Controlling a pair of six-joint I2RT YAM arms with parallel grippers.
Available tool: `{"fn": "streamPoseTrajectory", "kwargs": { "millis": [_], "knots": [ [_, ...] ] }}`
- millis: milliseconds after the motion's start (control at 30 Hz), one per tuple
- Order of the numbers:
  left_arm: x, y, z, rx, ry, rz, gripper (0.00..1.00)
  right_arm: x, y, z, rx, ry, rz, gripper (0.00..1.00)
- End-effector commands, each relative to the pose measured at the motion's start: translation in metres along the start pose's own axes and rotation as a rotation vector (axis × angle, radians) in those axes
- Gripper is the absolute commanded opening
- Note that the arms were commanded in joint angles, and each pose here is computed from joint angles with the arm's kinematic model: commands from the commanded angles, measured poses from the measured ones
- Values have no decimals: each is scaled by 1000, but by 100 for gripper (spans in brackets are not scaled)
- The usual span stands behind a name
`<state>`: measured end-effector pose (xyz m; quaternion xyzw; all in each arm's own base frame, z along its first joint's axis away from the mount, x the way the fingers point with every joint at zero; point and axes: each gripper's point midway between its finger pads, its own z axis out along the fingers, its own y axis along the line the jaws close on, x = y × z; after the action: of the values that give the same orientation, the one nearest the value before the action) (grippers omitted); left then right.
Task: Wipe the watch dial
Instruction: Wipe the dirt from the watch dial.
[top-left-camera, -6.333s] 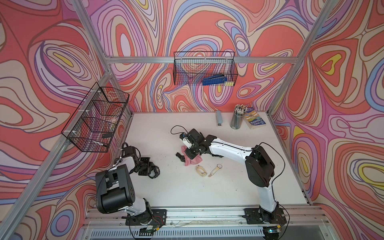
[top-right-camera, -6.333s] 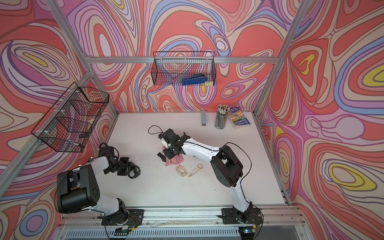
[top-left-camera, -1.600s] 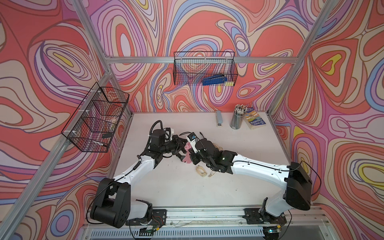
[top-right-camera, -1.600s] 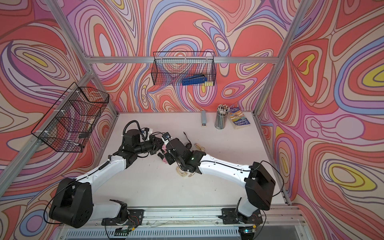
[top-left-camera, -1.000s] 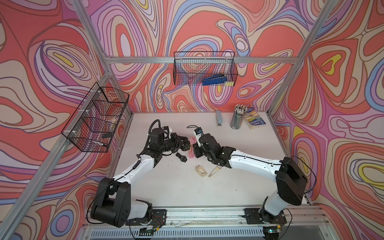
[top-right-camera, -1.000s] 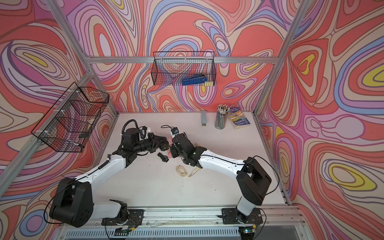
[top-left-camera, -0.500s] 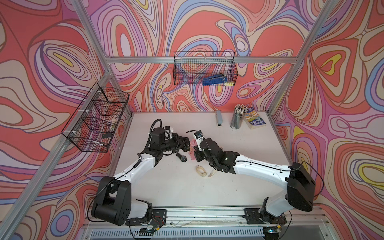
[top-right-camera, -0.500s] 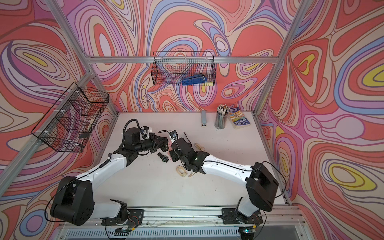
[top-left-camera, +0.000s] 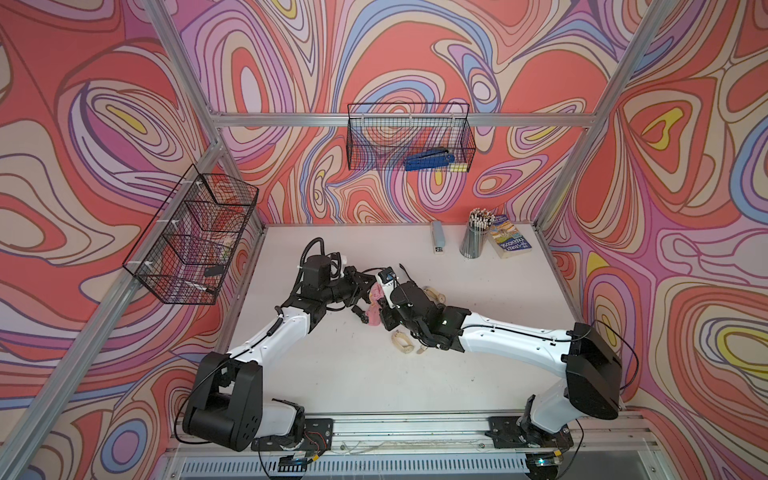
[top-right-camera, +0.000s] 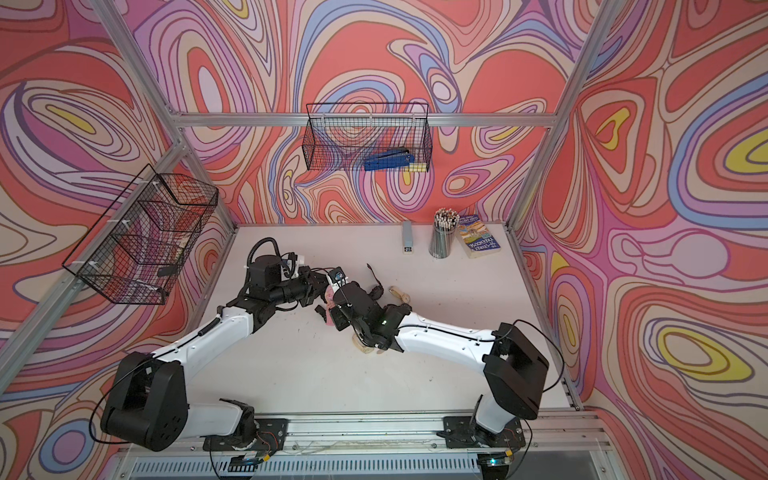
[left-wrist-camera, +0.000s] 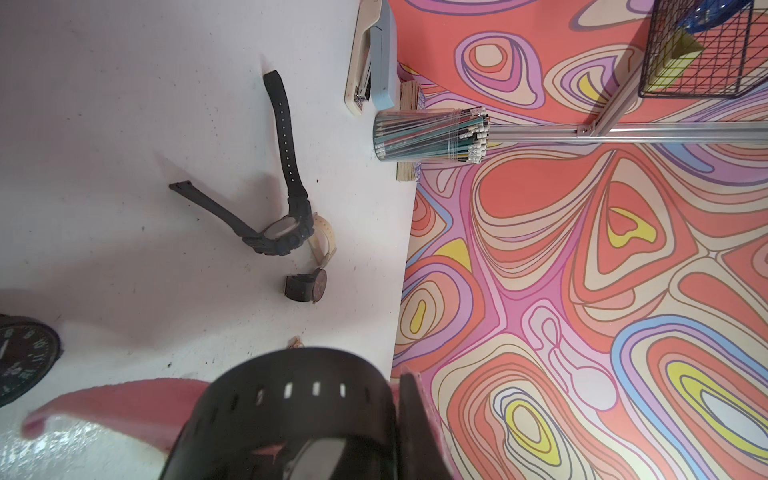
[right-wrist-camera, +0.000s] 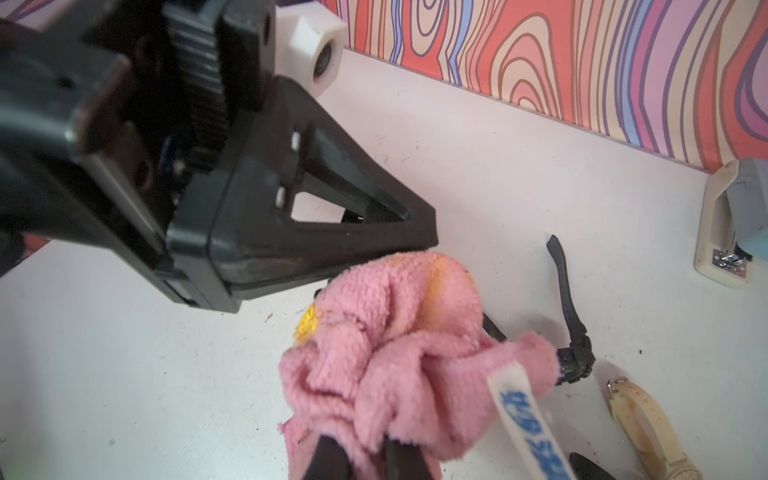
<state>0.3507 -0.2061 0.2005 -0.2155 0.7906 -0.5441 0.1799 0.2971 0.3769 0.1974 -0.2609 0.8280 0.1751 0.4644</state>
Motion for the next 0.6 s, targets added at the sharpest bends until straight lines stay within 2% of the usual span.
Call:
{"fn": "streamPoseTrajectory", "kwargs": {
  "millis": [0, 100, 200, 333, 467, 567],
  "knots": [
    [5, -29, -4, 83, 29, 31, 0, -3, -5, 8, 9, -28, 41, 0],
    [8, -29, -2, 89, 39, 27, 0, -10, -18, 15, 22, -47, 90, 0],
    [17, -19, 4, 54, 57, 15, 0, -31, -28, 14, 9, -99, 166, 0],
    [28, -8, 17, 49, 83, -7, 0, -68, -10, 11, -81, -168, 187, 0],
    [30, -1, 23, 52, 88, -31, 0, -83, 8, 7, -183, -214, 230, 0],
    [30, 2, 24, 36, 91, -26, 0, -90, 20, -1, -194, -248, 189, 1]
  ]
}}
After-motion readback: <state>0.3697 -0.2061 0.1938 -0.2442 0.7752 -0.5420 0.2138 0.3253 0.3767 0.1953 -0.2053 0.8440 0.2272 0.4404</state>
